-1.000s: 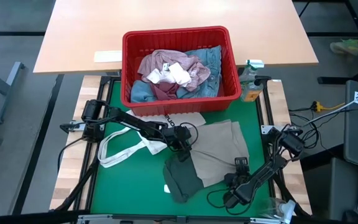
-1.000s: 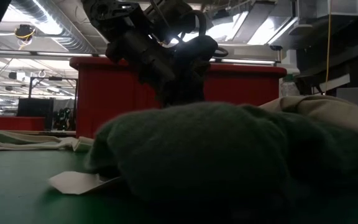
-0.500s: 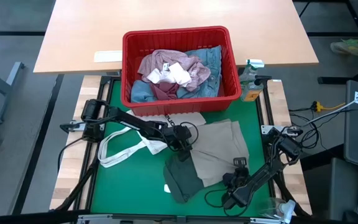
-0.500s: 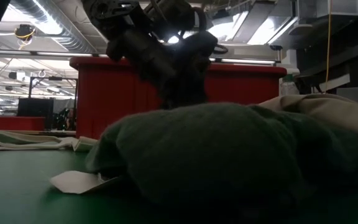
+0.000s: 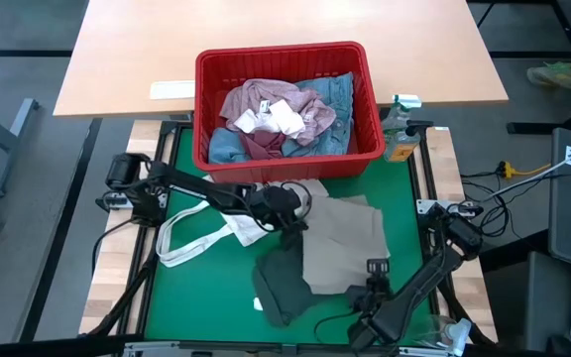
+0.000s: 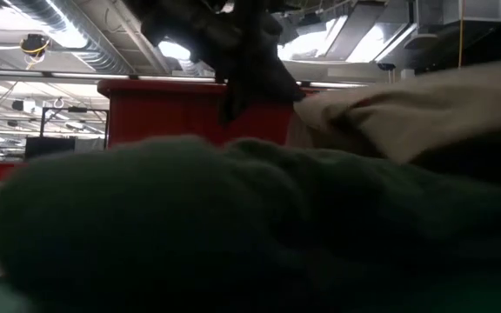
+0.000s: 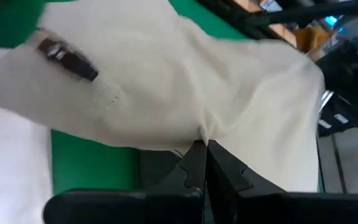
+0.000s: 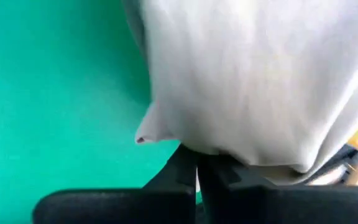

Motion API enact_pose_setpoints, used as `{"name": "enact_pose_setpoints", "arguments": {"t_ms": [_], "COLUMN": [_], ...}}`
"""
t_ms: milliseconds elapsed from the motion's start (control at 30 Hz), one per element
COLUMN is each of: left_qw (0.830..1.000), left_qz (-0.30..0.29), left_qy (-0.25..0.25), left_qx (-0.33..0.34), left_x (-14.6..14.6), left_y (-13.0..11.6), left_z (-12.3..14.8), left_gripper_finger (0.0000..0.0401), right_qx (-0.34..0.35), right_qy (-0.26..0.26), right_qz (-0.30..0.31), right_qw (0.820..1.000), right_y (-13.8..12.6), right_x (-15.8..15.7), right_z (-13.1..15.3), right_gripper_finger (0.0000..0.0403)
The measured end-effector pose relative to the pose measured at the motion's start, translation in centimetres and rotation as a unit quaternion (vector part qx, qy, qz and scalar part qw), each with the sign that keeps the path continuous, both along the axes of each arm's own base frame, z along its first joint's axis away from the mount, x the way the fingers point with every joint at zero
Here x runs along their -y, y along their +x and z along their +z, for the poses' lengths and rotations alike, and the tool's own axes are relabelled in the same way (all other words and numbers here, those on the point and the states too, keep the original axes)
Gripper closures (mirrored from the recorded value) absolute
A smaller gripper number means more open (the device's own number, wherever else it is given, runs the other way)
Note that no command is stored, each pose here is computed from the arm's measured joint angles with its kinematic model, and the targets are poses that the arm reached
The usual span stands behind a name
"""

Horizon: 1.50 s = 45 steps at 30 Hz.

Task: Fold laundry
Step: Fold the grey shorts

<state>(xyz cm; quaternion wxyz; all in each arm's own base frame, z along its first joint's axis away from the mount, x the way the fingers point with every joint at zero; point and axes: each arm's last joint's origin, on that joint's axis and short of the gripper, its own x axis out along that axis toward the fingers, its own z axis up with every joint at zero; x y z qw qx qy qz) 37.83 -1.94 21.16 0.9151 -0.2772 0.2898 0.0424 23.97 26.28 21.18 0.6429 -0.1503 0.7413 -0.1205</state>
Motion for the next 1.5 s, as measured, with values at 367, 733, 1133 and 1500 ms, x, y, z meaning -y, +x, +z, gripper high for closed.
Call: {"name": "enact_pose_setpoints", "arguments": {"t_ms": [367, 733, 1133, 1500], "left_qw": [1.0, 0.998, 0.989, 0.973], "left_qz": [-0.011, -0.033, -0.024, -0.006], "left_qy": [-0.02, -0.057, -0.056, 0.006], "left_qx": [0.015, 0.002, -0.134, -0.231], "left_x": [-1.2, -3.2, -2.4, -1.0], "left_y": [-0.4, -1.3, -3.0, -4.6], "left_z": [1.2, 2.2, 0.2, -0.9], "left_gripper_finger": [0.0401, 0.0401, 0.0401, 0.0401], "right_qx": [0.111, 0.168, 0.133, 0.075], "right_qy": [0.067, 0.072, -0.013, -0.009], "right_qz": [-0.005, 0.005, -0.001, 0.019], "right_qw": [0.992, 0.983, 0.991, 0.997], "right_y": [1.7, 2.3, 3.3, 5.5], "right_x": [-1.6, -1.9, 0.8, 3.9], "right_z": [5.7, 7.0, 4.0, 3.3], "right_gripper_finger": [0.0402, 0.0402, 0.0402, 0.0399]}}
